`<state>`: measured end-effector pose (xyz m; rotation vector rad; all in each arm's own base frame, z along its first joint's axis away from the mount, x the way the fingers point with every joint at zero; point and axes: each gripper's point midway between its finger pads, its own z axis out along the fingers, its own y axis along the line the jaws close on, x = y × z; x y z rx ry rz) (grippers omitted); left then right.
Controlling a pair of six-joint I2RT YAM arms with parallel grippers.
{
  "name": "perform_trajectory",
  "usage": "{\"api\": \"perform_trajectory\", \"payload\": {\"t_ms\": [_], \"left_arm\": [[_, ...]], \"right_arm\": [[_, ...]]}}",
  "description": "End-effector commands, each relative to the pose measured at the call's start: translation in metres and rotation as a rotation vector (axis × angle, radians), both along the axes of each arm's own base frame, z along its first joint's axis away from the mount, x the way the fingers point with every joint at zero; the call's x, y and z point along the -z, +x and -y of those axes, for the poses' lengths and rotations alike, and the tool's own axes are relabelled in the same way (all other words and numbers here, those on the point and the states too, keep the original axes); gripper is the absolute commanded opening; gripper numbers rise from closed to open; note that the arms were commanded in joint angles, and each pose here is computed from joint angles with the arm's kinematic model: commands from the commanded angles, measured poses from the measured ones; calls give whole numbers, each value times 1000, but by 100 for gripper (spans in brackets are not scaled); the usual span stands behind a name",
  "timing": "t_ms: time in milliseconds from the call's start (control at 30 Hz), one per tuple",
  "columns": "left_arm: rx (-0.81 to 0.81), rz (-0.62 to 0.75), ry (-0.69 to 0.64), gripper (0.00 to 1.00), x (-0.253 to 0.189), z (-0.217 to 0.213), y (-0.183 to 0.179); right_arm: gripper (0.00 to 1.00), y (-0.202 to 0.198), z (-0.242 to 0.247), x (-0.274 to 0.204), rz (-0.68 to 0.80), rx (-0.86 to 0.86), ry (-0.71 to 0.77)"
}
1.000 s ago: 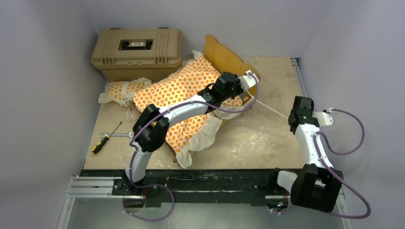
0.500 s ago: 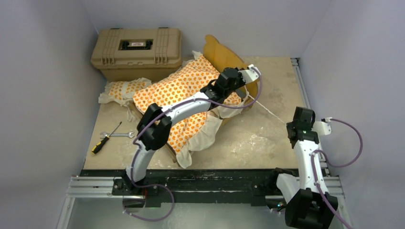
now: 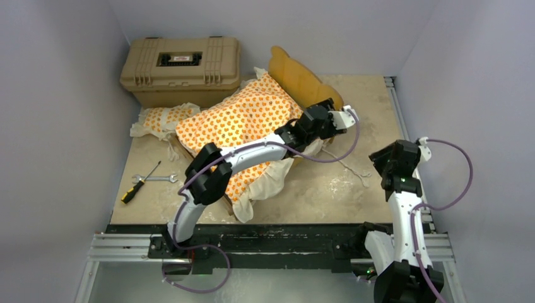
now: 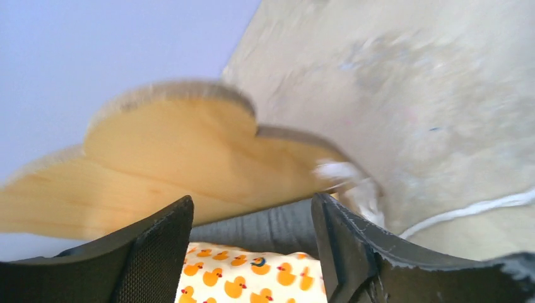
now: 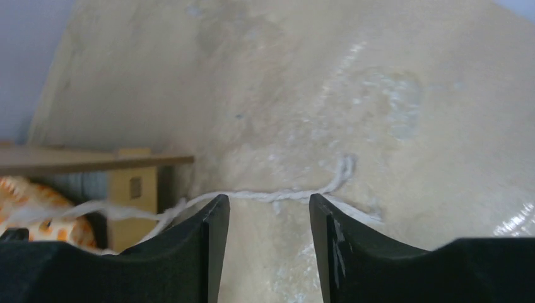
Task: Set up the pet bed
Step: Tie the ropes to the bed frame.
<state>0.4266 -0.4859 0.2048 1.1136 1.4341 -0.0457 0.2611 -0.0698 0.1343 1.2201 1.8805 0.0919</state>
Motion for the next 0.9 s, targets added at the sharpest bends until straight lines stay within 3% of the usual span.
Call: {"api": "perform_trajectory", "payload": {"t_ms": [0,167,233,400,600,867], "left_arm": [[69,87,-200,73,-124,-5,-40],[15,-112,-220,93,-130,-46,-74],[-32,-203,-248,94,-124,-72,-94],[-238,-404,-182,94,-58,-153,-134],[-535,-470,-215,94,-41,-253,-172],[-800,-485,-383,94,-7,-330,-199]], "right_arm": [[59,37,-42,-47,214,-410,-92],[64,51,-71,-63,337,-630,-124],[63,59,-83,-69,373,-706,-124],[61,83,-142,-82,433,-881,-124],[55,113,-181,-83,452,-885,-171],[54,128,-197,-64,418,-887,-212]]}}
